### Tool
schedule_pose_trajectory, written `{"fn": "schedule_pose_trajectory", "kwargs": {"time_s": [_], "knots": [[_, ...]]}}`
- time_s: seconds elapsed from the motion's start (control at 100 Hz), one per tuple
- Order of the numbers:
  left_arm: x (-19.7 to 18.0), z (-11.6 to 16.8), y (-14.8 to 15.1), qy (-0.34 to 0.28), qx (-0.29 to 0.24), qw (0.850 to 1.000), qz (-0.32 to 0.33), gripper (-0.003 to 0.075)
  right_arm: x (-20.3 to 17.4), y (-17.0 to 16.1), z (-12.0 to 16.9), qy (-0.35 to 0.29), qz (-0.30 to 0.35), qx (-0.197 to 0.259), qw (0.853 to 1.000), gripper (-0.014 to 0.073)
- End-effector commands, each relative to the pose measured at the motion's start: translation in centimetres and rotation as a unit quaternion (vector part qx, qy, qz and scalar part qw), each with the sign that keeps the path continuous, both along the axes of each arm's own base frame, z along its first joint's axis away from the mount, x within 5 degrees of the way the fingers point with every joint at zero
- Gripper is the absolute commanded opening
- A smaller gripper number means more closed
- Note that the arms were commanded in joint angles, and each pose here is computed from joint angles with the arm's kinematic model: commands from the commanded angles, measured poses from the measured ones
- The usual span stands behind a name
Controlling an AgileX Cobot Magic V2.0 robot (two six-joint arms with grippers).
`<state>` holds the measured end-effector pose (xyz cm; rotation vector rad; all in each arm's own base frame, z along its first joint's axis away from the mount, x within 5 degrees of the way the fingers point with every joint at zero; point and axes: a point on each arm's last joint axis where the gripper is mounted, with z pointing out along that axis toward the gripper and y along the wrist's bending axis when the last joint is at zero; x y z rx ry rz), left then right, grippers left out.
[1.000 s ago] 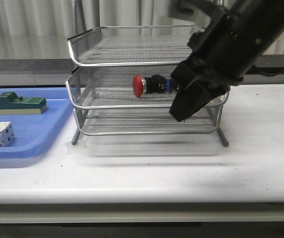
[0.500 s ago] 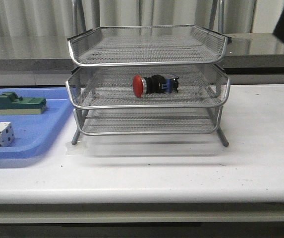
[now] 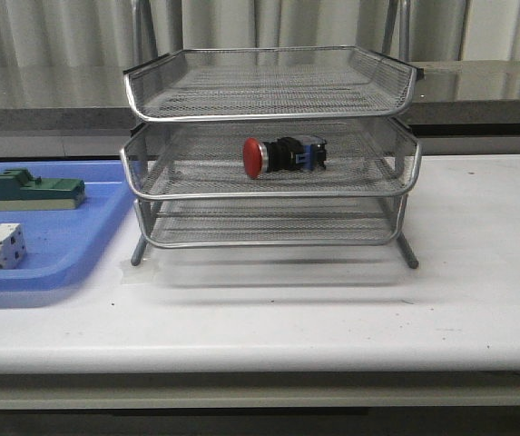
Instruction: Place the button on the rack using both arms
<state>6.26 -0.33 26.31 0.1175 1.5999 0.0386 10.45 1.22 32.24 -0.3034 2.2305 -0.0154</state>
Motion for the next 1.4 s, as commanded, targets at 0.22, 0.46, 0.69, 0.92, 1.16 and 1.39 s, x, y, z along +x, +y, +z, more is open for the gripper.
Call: {"fn": "schedule_pose_trajectory", "kwargs": {"time_s": [0.22, 0.46, 0.69, 0.92, 1.16, 1.39], "knots": [[0.0, 1.6, 0.0, -0.049, -0.014, 0.999, 0.002, -0.0020, -4.4, -0.6, 1.0, -0.122, -0.008, 0.012, 0.992, -0.0060], [0.0, 1.6, 0.0, -0.049, -0.014, 0.999, 0.002, -0.0020, -5.1, -0.6, 1.2, -0.136, -0.008, 0.014, 0.991, -0.0060], [0.0, 1.6, 0.0, -0.049, -0.014, 0.999, 0.002, -0.0020, -5.1, -0.6, 1.2, -0.135, -0.008, 0.013, 0.991, -0.0060], [0.0, 1.6, 0.0, -0.049, -0.014, 0.999, 0.002, -0.0020, -5.1, -0.6, 1.3, -0.140, -0.007, 0.016, 0.990, -0.0060], [0.0, 1.6, 0.0, -0.049, -0.014, 0.999, 0.002, -0.0020, -4.4, -0.5, 0.2, -0.210, -0.007, 0.035, 0.977, -0.0060], [0.0, 1.6, 0.0, -0.049, -0.014, 0.999, 0.002, -0.0020, -4.9, -0.6, -3.7, -0.291, -0.020, 0.068, 0.954, -0.0060]]}}
